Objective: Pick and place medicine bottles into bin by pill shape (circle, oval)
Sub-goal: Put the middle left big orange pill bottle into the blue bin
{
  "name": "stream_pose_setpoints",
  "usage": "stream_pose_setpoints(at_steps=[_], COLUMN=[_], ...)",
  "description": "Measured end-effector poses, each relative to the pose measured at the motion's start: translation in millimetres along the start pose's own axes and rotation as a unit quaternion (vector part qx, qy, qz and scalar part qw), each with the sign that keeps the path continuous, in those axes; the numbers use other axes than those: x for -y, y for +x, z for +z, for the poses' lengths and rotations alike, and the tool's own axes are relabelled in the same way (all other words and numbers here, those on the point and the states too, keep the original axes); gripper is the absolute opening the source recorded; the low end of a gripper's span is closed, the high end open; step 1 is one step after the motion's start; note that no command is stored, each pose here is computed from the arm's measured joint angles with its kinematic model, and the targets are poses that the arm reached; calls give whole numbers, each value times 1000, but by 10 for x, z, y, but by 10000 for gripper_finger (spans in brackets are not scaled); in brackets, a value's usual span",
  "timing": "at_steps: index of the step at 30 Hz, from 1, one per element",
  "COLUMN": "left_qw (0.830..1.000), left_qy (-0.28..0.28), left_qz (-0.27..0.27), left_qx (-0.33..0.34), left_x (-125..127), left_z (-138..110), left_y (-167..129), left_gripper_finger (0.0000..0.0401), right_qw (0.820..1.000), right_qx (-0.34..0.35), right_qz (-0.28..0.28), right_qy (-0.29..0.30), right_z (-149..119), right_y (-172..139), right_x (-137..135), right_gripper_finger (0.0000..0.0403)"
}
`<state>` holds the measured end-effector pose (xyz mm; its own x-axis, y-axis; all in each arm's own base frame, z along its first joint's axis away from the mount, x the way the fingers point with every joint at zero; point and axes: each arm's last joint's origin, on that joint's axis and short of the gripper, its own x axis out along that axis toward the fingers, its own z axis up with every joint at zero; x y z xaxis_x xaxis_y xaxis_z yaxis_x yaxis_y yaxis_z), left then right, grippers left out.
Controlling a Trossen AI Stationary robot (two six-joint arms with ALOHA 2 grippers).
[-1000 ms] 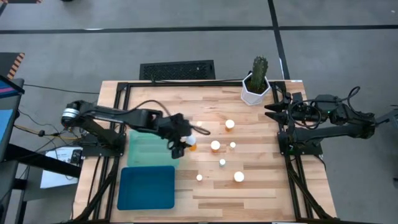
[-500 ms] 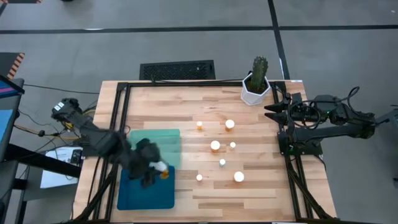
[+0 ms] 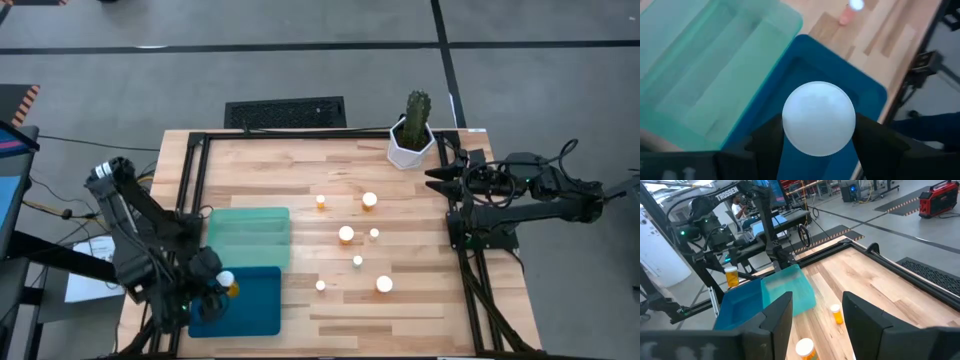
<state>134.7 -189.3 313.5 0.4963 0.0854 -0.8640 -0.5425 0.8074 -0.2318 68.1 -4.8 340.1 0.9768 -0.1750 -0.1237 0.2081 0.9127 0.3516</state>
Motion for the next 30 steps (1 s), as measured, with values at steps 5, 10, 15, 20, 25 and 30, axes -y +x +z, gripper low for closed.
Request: stream_pose_setpoints(at_steps=[5,10,15,20,25,30], left_qw=[998,993,988,985,984,983], left_qy=[36,77,93,96,90,88], left_qz=[41,92,124,144,152,161], left_qx=[-9,-13,-14,-10,-9,-7], left_x=[139,228,295,327,334,256], left_z=[-184,-309,-422,-558,-665,-713], left_y=[202,422,597,692,780,881], left_gripper_finger=[203,203,208,214,215,215], right_qw=[1000,1000,1000,1000,1000,1000], right_qx=[0,1,3,4,4,4], right_qz=[0,-1,-1,-1,-1,-1], right_qy=[3,4,5,6,6,6], right_z=[0,1,5,8,8,7], right_y=[0,0,0,0,1,0], right_x=[0,0,0,-1,-1,-1], right_gripper_finger=[185,182,181,182,179,179])
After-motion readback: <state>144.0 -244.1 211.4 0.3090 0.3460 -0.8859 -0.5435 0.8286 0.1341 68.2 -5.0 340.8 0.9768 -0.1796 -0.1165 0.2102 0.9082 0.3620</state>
